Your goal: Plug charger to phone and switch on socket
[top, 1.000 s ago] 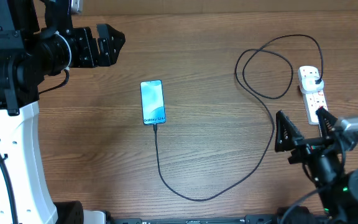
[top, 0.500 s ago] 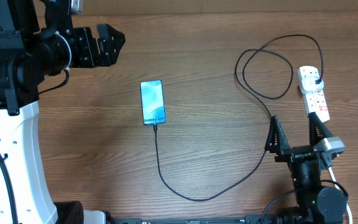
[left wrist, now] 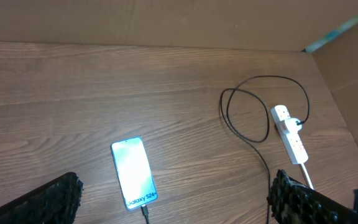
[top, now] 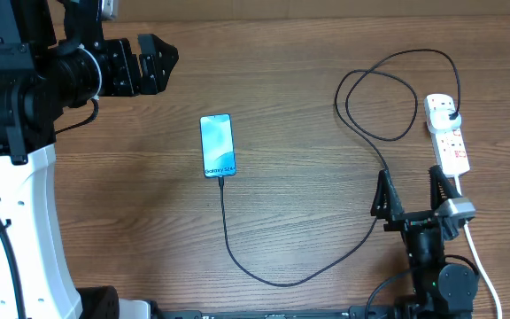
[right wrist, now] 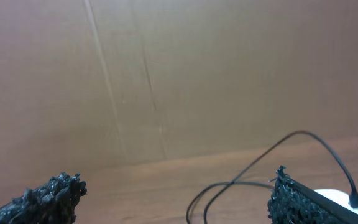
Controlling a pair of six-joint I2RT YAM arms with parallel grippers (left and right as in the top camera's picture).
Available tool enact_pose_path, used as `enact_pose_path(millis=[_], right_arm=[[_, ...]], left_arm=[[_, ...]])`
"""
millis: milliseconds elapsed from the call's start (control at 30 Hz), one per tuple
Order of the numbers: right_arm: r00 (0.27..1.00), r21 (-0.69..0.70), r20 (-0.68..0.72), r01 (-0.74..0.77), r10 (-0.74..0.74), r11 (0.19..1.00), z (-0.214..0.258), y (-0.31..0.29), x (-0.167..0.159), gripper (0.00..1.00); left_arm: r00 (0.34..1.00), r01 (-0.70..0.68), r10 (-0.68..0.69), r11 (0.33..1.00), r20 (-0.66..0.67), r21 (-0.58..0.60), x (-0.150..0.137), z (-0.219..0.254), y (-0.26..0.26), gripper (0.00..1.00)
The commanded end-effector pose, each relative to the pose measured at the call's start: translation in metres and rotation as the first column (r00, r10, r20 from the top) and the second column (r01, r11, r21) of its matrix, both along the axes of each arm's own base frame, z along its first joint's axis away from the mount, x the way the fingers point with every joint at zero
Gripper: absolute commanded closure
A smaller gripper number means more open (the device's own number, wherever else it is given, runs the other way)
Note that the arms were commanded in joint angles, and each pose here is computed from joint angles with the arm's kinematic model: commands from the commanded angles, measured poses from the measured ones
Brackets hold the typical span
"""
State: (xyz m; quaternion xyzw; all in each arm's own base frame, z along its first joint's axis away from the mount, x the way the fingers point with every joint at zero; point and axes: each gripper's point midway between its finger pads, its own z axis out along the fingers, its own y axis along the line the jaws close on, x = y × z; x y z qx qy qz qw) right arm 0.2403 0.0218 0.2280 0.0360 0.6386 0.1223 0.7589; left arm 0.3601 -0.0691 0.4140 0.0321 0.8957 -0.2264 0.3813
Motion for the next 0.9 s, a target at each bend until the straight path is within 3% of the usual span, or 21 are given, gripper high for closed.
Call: enact_pose_path(millis=[0, 233, 867], right_arm=[[0.999, 0.002, -0.053, -0.011, 0.011, 1.000, -0.021, 0.003, 0.003, 0.00], [0.976, 0.055, -0.217, -0.013, 0.025, 0.998, -0.060, 0.003, 0.005, 0.00], [0.977, 0.065, -0.212, -0.014, 0.027, 0.998, -0.058, 0.004, 0.005, 0.00]], left_arm=[[1.000, 0.009, -0.009, 1.000, 0.027, 0.000, -0.004, 0.009, -0.003, 0.00], [1.000, 0.009, -0.009, 1.000, 0.027, 0.000, -0.004, 0.009, -0.003, 0.01], [1.000, 0.009, -0.009, 1.000, 0.027, 0.000, -0.004, 0.009, -0.003, 0.00]])
